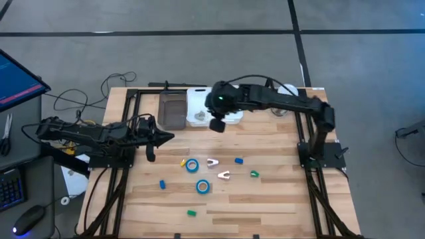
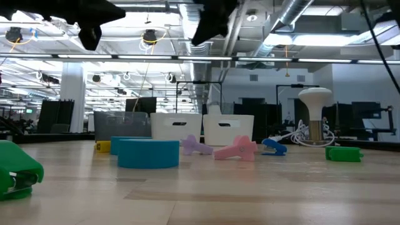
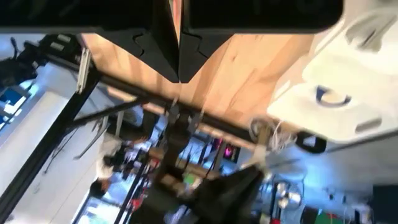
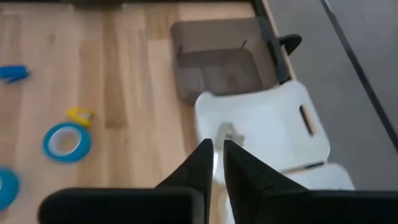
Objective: Pick and place Stapler, Stapler remover, tape
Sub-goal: Put the left blue stapler into the black bin
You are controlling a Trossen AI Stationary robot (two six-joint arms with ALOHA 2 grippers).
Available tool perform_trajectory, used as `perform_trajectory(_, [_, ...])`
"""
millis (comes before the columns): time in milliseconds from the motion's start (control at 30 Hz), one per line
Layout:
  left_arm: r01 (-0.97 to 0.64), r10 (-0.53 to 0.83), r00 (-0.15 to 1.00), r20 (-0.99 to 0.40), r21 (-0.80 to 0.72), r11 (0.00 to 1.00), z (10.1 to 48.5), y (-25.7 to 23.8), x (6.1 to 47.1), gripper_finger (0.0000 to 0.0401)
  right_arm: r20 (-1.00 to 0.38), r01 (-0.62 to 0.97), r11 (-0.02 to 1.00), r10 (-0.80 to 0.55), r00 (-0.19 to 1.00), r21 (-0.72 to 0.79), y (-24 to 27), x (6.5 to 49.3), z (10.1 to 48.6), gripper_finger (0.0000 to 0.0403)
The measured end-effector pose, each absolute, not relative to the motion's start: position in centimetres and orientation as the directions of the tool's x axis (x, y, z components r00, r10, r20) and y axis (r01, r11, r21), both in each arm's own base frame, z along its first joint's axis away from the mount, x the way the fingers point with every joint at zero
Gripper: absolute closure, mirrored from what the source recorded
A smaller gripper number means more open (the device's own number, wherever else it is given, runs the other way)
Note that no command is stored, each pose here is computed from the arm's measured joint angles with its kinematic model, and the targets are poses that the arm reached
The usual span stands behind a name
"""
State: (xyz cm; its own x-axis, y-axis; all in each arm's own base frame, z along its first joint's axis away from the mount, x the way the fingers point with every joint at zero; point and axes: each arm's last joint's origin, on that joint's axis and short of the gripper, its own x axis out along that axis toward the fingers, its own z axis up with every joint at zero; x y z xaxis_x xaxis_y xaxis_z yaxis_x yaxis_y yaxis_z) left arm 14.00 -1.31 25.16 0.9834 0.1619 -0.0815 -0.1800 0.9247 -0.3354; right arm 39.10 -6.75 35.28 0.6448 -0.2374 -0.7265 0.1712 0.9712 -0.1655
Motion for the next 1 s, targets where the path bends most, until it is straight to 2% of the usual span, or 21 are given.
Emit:
perform_trajectory(267, [-0.212, 0.154, 0.971, -0.185, -0.353, 0.911, 24.1, -1.3, 14.0, 0.0398, -0.72, 0.151, 0.975, -0.224, 0.657, -0.165, -2.8, 33.4, 35.8, 0.0401])
perform_trajectory(500, [-0.222, 0.154, 0.964, -0.215, -0.342, 0.913, 23.8, -1.3, 13.9, 0.0398, -0.651, 0.283, 0.944, -0.324, 0.686, -0.172, 0.2, 28.4, 35.8, 0.0402])
perform_trajectory(667, [-0.222, 0.144, 0.962, -0.231, -0.361, 0.906, 23.6, -1.4, 13.9, 0.0398, -0.639, 0.362, 0.926, -0.343, 0.689, -0.107, 1.7, 25.2, 35.0, 0.0402])
perform_trajectory(900, [-0.175, 0.082, 0.969, -0.235, -0.409, 0.895, 23.6, -1.5, 13.9, 0.0398, -0.641, 0.369, 0.929, -0.288, 0.711, -0.009, 4.1, 22.8, 33.6, 0.0402])
perform_trajectory(1000, [-0.171, 0.068, 0.967, -0.245, -0.428, 0.887, 23.5, -1.6, 14.1, 0.0398, -0.641, 0.396, 0.918, -0.316, 0.699, -0.021, 5.0, 22.2, 32.8, 0.0402])
